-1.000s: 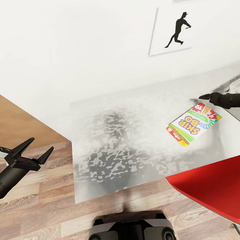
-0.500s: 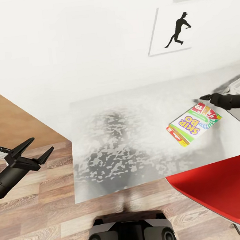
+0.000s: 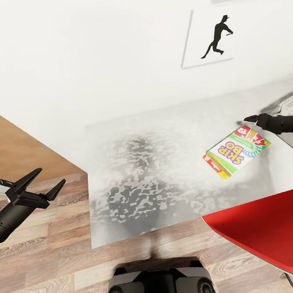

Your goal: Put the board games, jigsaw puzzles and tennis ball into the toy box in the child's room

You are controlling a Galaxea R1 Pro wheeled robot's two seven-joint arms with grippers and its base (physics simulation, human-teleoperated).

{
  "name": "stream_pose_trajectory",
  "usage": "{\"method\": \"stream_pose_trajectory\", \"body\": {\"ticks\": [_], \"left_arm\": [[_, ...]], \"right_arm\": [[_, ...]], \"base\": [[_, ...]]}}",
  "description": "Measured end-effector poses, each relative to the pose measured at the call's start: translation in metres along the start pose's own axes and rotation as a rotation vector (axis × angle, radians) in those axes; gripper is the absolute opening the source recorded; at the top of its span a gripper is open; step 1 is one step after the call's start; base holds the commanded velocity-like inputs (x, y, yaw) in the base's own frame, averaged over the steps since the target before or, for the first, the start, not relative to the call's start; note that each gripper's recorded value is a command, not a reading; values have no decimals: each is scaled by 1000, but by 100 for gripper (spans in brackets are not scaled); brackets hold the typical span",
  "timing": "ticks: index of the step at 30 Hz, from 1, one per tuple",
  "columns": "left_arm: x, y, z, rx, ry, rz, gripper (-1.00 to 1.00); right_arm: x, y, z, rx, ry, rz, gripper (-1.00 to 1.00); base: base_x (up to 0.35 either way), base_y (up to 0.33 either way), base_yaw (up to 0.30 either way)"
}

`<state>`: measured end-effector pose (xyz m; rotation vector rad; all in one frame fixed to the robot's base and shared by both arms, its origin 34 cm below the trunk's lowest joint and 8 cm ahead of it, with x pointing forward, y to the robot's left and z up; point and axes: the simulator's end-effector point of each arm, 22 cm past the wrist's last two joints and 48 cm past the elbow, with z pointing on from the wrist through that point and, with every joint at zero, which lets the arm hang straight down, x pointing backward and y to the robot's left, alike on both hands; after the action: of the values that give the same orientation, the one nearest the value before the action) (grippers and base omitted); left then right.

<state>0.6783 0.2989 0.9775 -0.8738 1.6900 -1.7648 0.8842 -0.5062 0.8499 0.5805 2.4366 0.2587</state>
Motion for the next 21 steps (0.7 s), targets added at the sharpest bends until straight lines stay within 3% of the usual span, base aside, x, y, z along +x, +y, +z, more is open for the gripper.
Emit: {"method": "stream_pose_trajectory", "body": {"ticks": [21], "left_arm": [[0,0,0,0,-1,1,100]], "right_arm": [[2,-1,2,9,-5,-24,100]], "base": [[0,0,0]]}}
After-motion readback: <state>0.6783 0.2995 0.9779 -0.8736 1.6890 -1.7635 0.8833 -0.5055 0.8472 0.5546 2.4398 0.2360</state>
